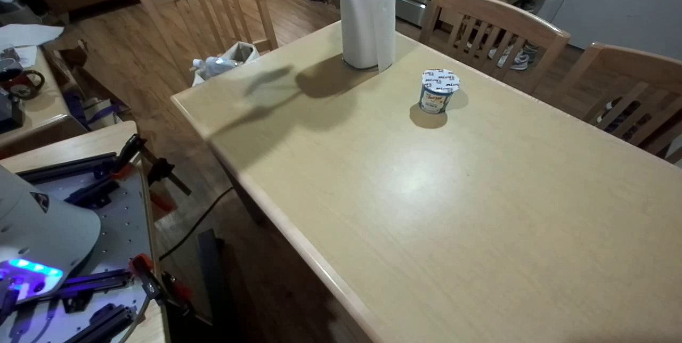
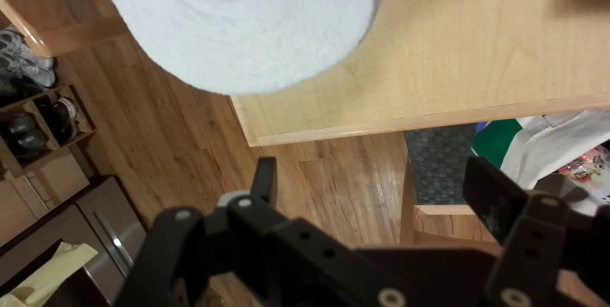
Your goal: Move the tissue roll to the top left corner of the table and put the bottle on the chair on the table
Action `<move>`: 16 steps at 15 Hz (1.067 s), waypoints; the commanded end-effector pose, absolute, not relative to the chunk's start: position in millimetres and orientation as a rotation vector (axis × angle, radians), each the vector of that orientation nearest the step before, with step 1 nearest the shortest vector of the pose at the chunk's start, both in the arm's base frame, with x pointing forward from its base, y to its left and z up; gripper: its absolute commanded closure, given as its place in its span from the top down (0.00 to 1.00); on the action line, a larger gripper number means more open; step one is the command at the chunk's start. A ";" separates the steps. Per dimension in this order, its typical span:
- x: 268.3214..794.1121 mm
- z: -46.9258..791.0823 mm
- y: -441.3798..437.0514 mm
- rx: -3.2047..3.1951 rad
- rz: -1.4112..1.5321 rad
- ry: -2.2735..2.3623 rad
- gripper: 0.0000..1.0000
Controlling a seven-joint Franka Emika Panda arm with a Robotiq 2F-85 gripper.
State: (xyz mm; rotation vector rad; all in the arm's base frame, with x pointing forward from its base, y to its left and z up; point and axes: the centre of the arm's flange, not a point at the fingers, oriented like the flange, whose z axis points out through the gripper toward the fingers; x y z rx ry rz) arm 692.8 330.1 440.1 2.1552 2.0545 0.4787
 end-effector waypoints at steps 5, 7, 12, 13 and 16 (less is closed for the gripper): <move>681.6 456.4 369.4 2.050 0.543 1.918 1.00; 662.5 468.4 407.2 1.939 0.486 1.865 1.00; 589.7 447.5 470.3 1.878 0.366 1.814 1.00; 577.3 442.3 477.7 1.892 0.354 1.806 1.00; 580.8 436.2 494.8 1.889 0.382 1.852 1.00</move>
